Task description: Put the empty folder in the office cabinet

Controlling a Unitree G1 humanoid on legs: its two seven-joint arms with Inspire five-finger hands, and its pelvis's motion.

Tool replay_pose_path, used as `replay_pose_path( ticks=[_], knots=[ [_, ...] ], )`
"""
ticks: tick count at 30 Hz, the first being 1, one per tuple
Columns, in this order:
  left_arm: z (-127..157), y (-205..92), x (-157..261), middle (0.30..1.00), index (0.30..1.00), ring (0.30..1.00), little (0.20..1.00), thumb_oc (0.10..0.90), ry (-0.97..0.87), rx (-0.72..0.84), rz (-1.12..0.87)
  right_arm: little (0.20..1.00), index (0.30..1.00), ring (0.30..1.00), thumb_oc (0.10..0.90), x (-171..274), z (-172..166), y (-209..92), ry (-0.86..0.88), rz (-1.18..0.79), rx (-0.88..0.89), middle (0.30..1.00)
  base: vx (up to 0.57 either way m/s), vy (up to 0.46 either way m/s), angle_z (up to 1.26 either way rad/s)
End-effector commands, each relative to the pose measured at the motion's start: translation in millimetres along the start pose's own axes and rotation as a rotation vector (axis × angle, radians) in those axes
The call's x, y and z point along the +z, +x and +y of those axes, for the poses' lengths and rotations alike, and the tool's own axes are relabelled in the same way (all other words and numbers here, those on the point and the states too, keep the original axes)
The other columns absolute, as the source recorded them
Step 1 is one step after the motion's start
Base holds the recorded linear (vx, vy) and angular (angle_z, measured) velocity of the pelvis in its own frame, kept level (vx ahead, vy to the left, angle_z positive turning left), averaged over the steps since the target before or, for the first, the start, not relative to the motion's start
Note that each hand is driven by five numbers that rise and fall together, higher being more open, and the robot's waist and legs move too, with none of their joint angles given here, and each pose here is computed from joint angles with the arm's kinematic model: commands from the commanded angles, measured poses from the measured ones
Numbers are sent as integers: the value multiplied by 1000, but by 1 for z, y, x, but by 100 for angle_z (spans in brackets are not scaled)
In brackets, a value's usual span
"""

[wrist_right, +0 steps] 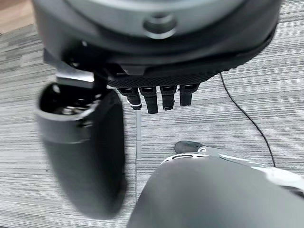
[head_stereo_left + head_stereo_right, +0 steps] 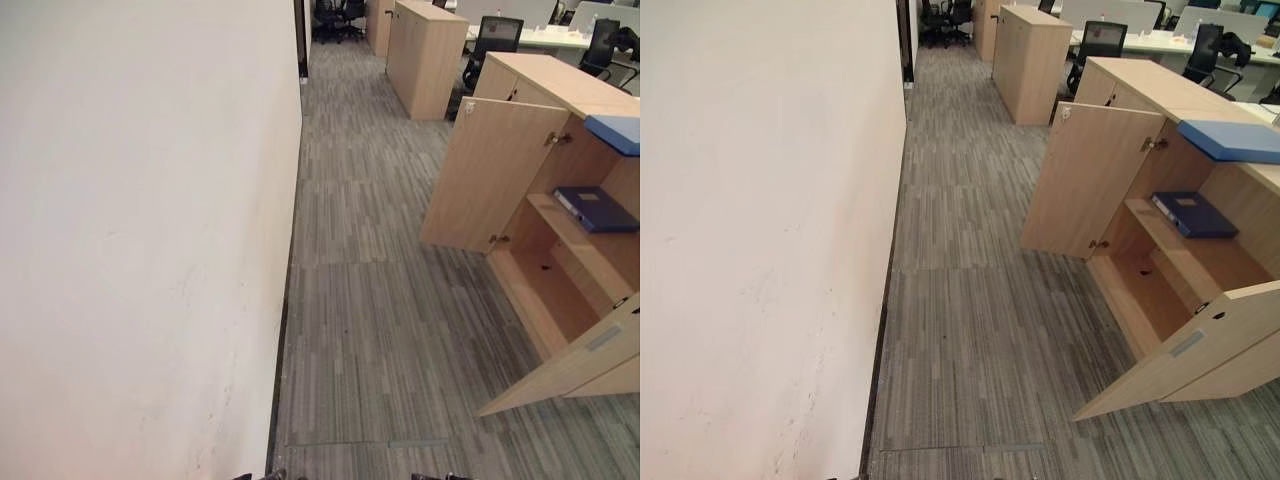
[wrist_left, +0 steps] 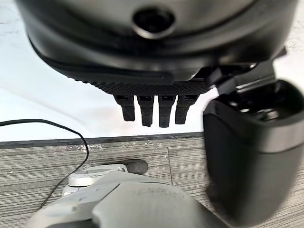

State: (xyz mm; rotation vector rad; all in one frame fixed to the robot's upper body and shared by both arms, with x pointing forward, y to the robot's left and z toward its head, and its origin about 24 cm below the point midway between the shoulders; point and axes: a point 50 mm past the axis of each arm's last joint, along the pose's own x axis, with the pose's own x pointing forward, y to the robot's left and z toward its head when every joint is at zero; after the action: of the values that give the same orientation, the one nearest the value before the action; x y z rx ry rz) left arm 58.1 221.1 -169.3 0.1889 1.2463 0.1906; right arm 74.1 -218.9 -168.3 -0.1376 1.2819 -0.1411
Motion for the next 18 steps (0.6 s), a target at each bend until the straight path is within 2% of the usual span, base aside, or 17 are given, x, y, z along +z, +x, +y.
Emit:
replay_pose_path(
  ticks=[1, 10, 16, 18],
  knots=[
    [17, 3, 11, 900, 900, 900, 900, 800, 6, 96, -28, 900, 900, 900, 800, 31, 10, 2, -16, -100, 30, 900, 8, -5, 9],
    [11, 2, -2, 900, 900, 900, 900, 800, -147, 34, 41, 900, 900, 900, 800, 31, 7, 2, -67, -84, 40, 900, 14, -9, 4],
    [10, 2, -2, 900, 900, 900, 900, 800, -23, -2, 57, 900, 900, 900, 800, 30, 3, 3, -128, -65, 54, 900, 7, 1, 0],
    [8, 2, -4, 900, 900, 900, 900, 800, 86, -9, 64, 900, 900, 900, 800, 30, 0, 3, -145, -57, 48, 900, 0, 0, 0]
  ],
)
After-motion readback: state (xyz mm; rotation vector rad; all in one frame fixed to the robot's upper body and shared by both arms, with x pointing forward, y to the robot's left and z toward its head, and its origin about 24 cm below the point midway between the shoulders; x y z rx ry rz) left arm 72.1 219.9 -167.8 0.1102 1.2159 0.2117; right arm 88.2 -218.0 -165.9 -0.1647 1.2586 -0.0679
